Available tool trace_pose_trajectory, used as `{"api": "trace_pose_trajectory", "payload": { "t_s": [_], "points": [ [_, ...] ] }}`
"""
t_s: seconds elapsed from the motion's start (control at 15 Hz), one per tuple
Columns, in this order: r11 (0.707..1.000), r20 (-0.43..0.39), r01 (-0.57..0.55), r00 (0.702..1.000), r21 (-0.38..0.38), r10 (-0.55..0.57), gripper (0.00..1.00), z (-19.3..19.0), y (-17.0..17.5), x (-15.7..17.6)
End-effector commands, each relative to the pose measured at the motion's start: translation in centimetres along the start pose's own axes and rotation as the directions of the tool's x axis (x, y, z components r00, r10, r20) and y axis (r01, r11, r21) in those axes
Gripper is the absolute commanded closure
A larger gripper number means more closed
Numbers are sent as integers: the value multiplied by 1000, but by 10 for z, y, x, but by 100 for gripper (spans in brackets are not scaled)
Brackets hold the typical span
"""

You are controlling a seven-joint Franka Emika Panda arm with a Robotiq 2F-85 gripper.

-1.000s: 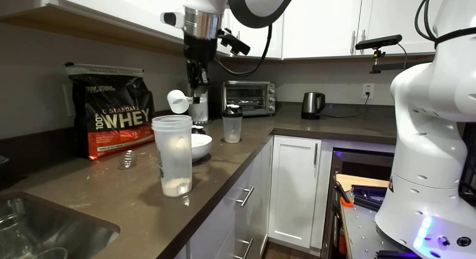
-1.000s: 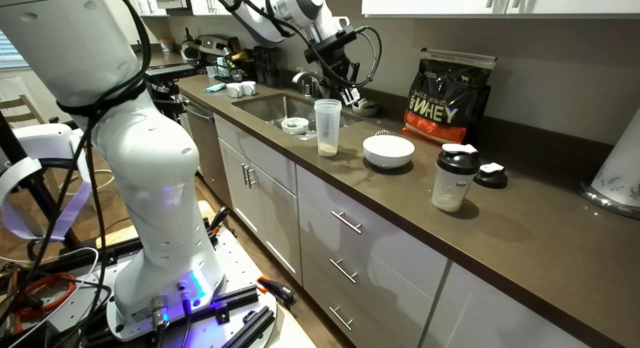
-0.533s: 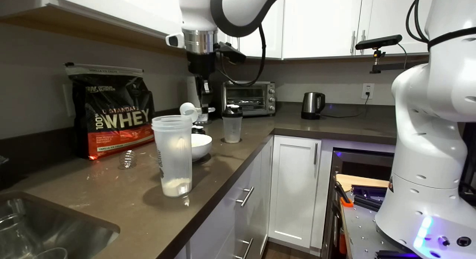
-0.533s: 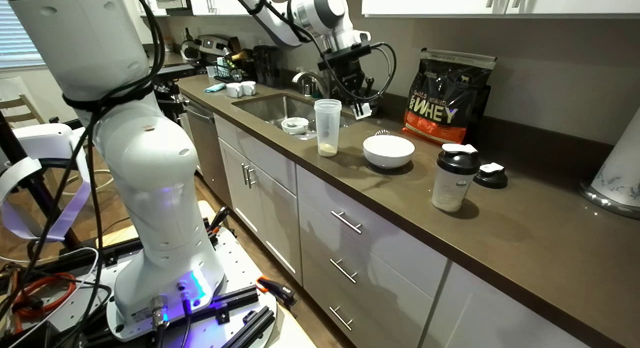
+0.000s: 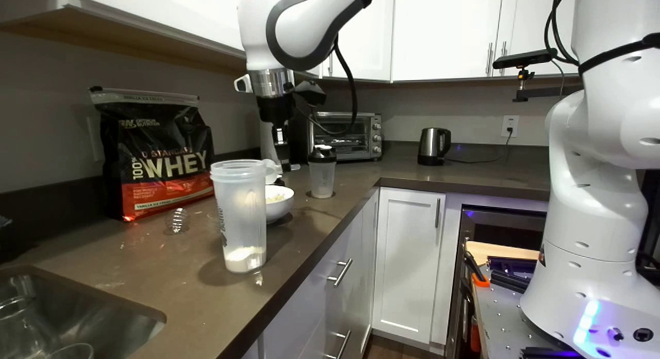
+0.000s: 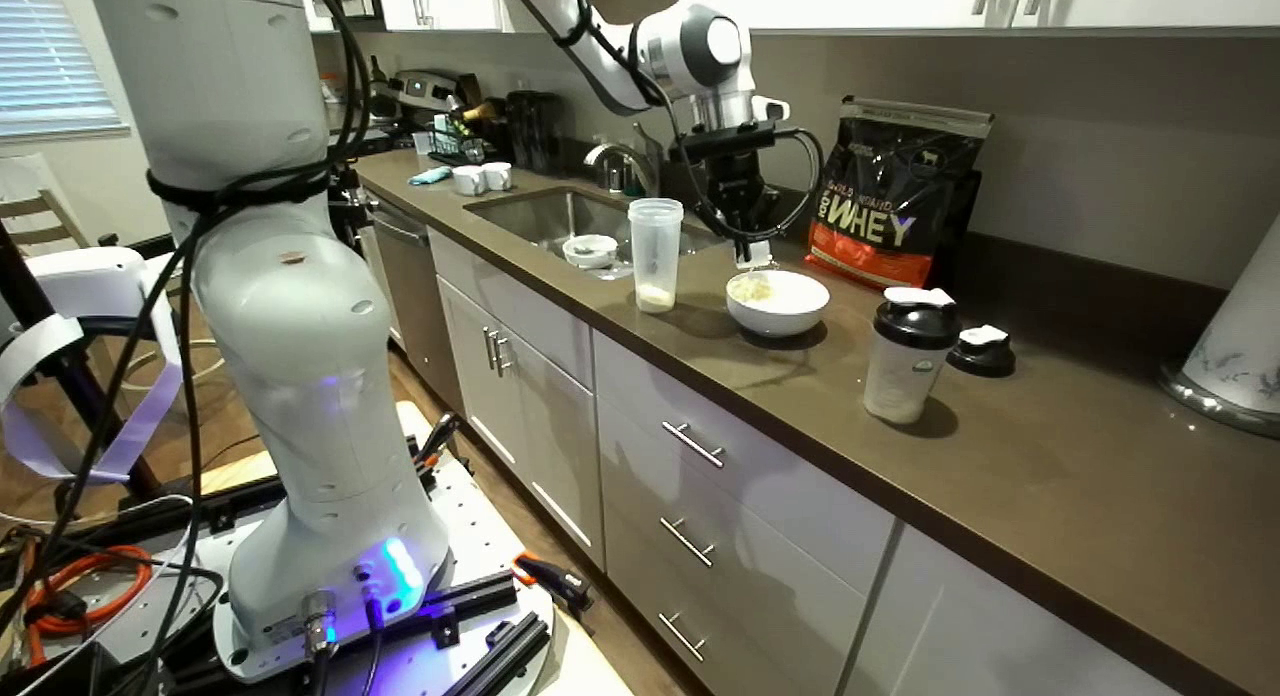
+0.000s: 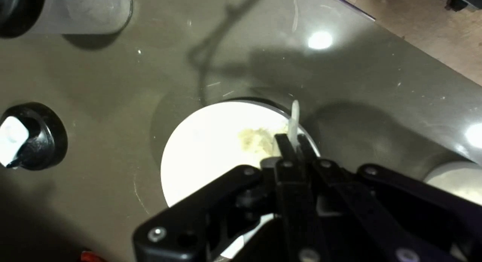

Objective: Put one scoop of the contents from the white bowl into the left cup

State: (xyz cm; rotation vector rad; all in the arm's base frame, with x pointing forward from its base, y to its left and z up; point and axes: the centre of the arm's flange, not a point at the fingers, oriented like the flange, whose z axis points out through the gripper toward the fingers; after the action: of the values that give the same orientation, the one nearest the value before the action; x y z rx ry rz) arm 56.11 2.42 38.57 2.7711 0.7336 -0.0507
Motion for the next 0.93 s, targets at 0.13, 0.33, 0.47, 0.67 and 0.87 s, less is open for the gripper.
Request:
{"api": "trace_pose_trajectory", "payload": {
  "t_s": [0.13, 0.33, 0.47, 0.67, 0.87],
  "points": [
    [993, 57, -117, 992, 14, 117, 99, 21, 32, 22],
    [989, 87, -148, 985, 21, 146, 99, 32, 42, 26],
    [987, 113, -160, 981, 34, 155, 99, 37, 45, 27],
    [986, 145, -162, 977, 47, 154, 99, 44, 47, 28],
    [985, 169, -159, 975, 67, 145, 99, 46, 46, 27]
  ]
}}
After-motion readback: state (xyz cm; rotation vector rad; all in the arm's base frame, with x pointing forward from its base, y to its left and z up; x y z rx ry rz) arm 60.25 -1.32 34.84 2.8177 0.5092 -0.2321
